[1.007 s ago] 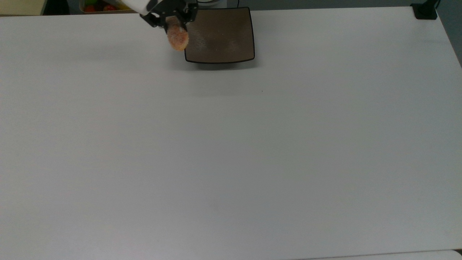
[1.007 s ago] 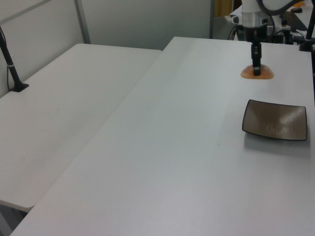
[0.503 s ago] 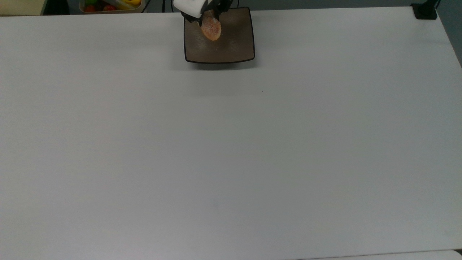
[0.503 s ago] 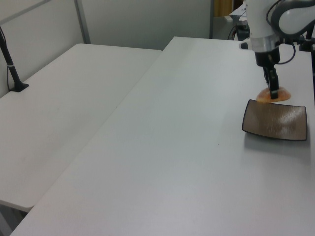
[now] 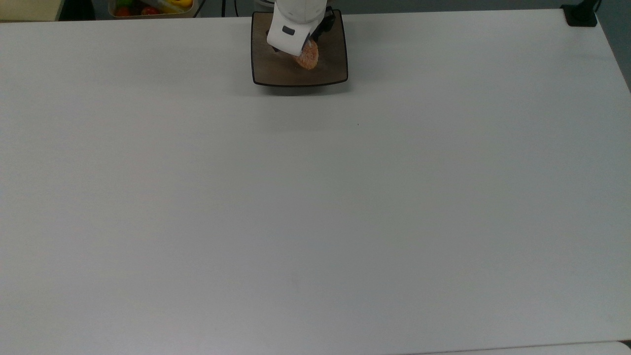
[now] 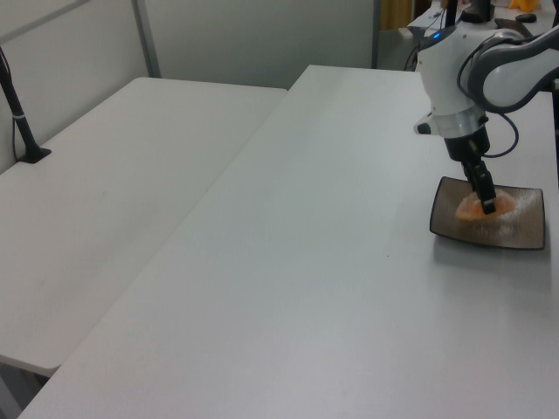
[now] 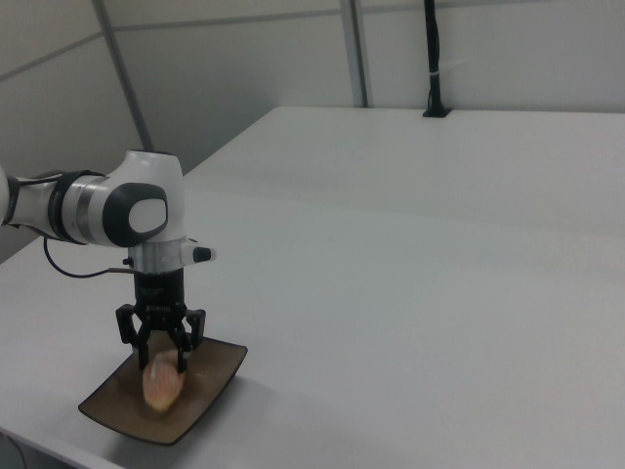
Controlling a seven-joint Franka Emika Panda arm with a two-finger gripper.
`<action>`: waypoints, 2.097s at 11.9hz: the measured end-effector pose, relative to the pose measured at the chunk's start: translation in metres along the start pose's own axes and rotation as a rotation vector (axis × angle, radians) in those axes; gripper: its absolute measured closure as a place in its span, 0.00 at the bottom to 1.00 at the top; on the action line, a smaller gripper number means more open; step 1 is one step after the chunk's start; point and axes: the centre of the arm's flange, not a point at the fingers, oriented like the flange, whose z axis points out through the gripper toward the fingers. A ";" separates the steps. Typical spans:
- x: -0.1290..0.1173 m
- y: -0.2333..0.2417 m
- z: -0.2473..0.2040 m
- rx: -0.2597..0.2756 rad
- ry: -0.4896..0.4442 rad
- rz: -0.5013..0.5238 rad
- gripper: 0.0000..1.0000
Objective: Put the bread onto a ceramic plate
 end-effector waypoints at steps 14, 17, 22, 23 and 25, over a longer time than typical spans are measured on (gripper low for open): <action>-0.032 0.099 -0.218 -0.036 0.505 0.430 0.00; -0.033 0.103 -0.226 -0.100 0.499 0.441 0.00; -0.037 0.096 -0.223 -0.126 0.374 0.438 0.00; -0.035 0.097 -0.221 -0.125 0.369 0.436 0.00; -0.032 0.098 -0.218 -0.122 0.362 0.437 0.00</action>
